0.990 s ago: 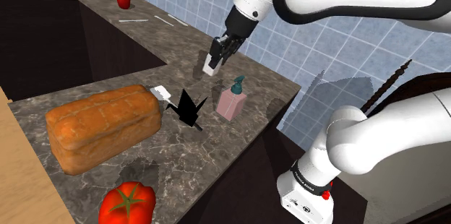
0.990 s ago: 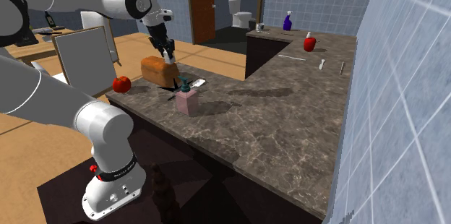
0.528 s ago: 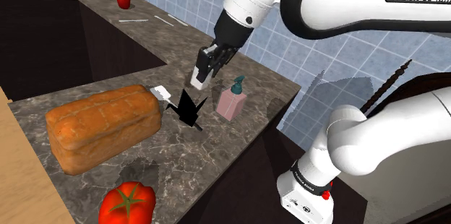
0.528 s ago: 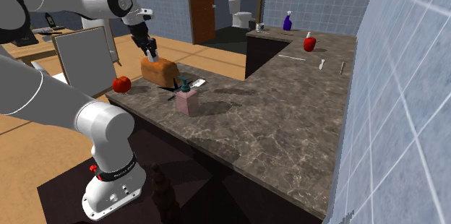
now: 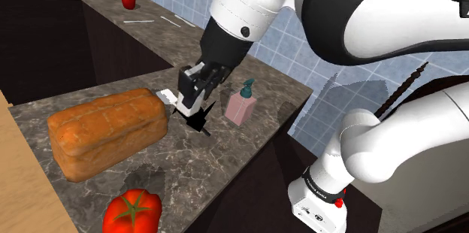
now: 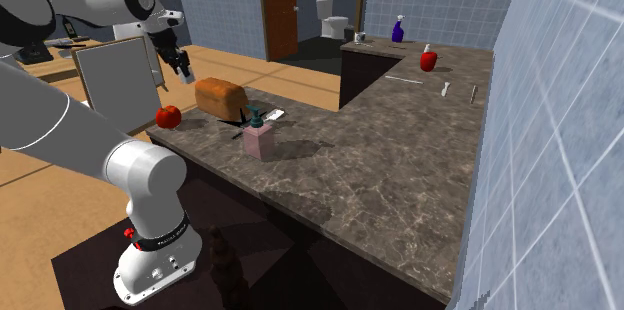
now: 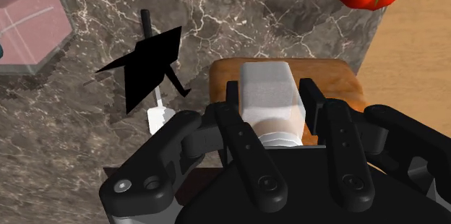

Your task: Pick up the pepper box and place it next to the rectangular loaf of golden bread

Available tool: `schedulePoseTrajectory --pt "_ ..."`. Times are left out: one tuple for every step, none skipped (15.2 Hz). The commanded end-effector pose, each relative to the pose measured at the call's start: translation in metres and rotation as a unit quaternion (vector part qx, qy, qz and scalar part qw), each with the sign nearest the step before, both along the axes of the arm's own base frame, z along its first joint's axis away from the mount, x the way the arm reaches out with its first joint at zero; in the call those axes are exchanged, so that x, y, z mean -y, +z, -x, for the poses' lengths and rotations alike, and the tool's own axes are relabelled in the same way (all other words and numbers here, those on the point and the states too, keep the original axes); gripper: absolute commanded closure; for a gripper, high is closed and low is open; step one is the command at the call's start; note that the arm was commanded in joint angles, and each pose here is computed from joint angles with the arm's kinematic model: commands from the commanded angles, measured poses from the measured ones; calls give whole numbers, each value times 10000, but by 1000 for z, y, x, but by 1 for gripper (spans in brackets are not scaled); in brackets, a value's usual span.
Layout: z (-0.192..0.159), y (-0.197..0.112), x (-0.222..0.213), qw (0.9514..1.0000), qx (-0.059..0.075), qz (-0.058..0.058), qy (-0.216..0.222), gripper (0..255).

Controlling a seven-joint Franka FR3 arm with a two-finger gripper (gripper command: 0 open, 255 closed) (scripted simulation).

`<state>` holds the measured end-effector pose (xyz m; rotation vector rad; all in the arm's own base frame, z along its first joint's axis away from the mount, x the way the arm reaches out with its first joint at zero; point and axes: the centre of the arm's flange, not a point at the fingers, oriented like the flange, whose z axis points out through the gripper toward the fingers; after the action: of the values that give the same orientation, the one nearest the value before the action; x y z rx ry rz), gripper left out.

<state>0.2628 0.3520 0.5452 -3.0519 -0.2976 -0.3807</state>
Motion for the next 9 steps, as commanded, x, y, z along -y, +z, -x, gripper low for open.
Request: schedulePoseTrajectory --pt "11 -2 -24 10000 -2 -6 -8 255" --pt "18 -2 -36 10000 -2 -6 -8 255" --pt "24 -2 -48 10000 -2 -6 -8 255" --pt "30 -2 -59 10000 -2 -6 -8 255" --pt "32 -2 -63 10000 -2 -6 -8 255" --pt "32 -7 -63 10000 -2 -6 -8 255" --pt "32 -12 -63 10000 -2 -6 -8 255" --pt "32 -18 -63 10000 -2 -6 -8 255" --pt "32 -23 -63 10000 -2 -6 -8 255"
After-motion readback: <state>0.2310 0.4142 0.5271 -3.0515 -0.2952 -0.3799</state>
